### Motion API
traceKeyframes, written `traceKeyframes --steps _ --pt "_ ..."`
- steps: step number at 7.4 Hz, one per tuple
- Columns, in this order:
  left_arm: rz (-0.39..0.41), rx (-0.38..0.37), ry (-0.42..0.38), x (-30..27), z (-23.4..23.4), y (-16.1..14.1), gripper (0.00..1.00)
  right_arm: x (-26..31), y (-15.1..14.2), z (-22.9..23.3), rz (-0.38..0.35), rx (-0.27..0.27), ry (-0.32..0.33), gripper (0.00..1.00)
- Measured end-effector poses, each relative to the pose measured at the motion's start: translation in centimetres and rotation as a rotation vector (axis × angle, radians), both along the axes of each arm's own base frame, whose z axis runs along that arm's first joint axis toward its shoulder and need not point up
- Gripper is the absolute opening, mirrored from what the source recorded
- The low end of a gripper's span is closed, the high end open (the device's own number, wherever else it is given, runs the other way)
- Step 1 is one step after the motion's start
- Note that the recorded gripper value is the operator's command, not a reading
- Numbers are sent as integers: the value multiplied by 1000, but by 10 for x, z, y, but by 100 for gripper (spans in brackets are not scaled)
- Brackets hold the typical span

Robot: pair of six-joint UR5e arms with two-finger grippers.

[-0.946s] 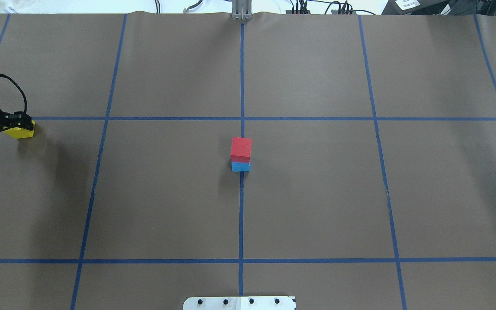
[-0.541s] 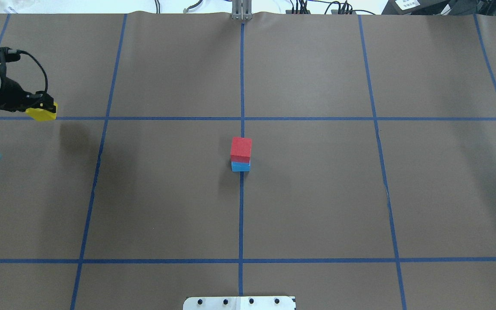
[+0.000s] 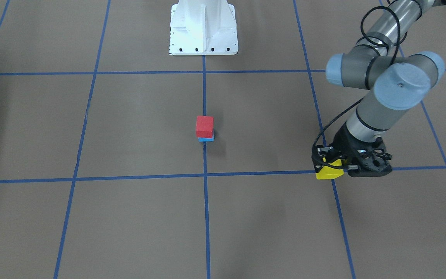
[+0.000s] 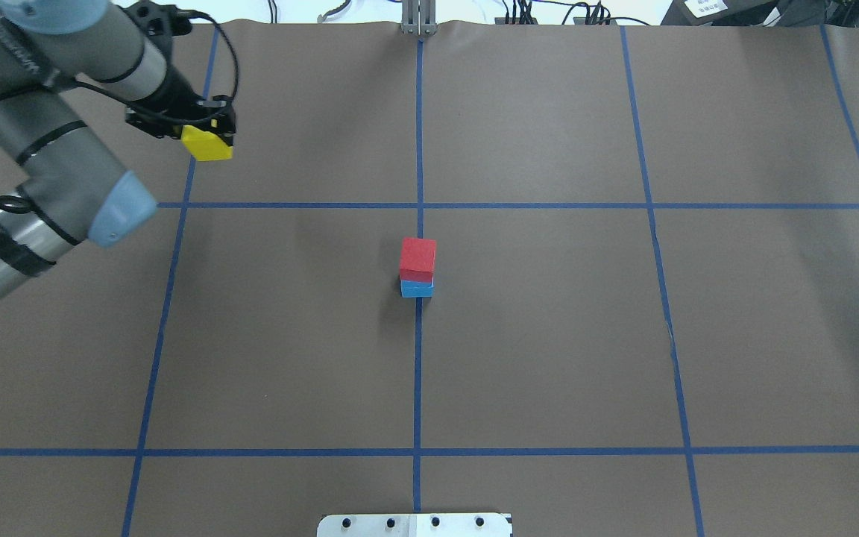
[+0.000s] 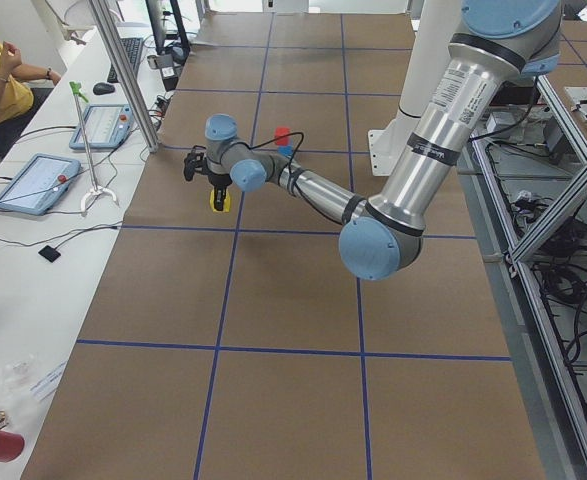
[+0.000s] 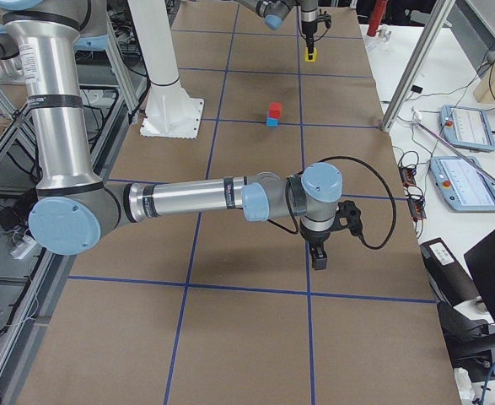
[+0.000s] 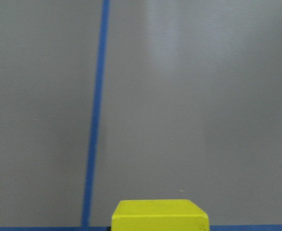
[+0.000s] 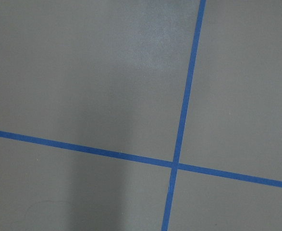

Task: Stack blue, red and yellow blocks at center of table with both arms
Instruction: 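Carry the yellow block with the left gripper onto the red block and release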

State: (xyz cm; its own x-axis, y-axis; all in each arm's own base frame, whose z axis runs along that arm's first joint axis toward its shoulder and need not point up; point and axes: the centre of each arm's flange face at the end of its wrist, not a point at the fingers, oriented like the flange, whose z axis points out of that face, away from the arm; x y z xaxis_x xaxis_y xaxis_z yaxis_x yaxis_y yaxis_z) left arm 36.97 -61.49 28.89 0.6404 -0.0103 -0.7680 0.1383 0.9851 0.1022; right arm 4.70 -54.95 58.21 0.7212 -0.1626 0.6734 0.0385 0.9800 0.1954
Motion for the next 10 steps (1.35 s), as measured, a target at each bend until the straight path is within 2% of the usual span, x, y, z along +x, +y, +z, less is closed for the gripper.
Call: traceKeyframes --steps 2,4,5,6,7,10 --pt "16 -12 -5 89 -120 40 0 0 0 1 2 -5 0 100" --pt "13 -1 9 152 -195 92 0 0 0 0 21 -21 -3 100" --pt "15 11 0 170 -205 110 2 0 -1 -1 30 -28 -5 100" --pt "22 24 -14 187 -206 126 11 0 -1 -1 35 -31 -6 100" --pt "30 32 -28 199 -201 139 15 0 -1 -2 36 -31 -7 100" --pt "36 30 -51 208 -186 147 32 0 -1 -5 39 -28 -8 100"
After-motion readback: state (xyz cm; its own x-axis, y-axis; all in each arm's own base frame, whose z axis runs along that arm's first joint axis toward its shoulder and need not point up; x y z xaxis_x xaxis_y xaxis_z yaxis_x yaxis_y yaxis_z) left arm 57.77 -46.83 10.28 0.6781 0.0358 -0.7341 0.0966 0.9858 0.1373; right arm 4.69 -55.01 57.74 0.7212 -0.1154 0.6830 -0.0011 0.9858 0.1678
